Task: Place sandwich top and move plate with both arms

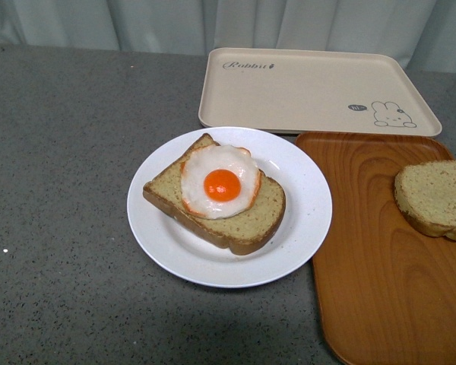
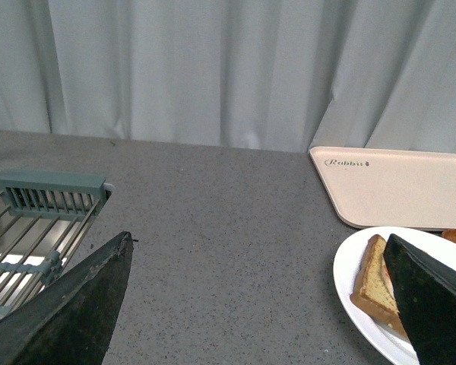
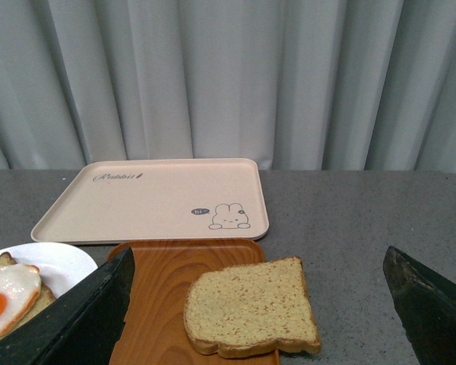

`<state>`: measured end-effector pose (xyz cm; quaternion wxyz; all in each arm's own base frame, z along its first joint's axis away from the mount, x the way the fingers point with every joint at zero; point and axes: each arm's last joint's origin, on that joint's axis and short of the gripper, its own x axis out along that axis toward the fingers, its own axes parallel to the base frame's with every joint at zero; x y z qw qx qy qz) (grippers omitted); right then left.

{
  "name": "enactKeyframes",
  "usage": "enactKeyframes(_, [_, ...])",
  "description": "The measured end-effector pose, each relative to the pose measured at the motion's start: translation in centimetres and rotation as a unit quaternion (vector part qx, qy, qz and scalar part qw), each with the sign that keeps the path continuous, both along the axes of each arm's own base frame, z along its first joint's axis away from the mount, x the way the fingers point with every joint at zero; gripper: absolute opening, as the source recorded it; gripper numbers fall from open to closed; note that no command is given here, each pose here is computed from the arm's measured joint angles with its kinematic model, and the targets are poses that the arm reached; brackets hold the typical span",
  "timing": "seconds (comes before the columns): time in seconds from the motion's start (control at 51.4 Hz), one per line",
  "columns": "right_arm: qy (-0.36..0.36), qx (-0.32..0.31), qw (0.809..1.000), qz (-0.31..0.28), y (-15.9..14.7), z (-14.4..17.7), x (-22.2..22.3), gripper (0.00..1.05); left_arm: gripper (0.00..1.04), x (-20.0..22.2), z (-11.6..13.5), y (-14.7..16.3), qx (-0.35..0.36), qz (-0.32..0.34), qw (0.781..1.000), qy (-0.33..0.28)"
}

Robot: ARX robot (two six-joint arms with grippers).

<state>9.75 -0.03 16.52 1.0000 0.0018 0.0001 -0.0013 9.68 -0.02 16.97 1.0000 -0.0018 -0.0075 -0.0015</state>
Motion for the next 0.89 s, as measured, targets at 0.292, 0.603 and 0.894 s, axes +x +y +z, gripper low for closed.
enactKeyframes(0.292, [0.000,0.000,1.000,0.000,0.00,-0.01,0.00,0.96,0.98,0.00,0.00,0.00,0.000,0.000,1.000,0.000])
enactKeyframes(0.603, [0.000,0.000,1.000,0.000,0.00,-0.01,0.00,0.96,0.98,0.00,0.00,0.00,0.000,0.000,1.000,0.000])
enactKeyframes(0.894, [0.000,0.000,1.000,0.000,0.00,-0.01,0.00,0.96,0.98,0.00,0.00,0.00,0.000,0.000,1.000,0.000])
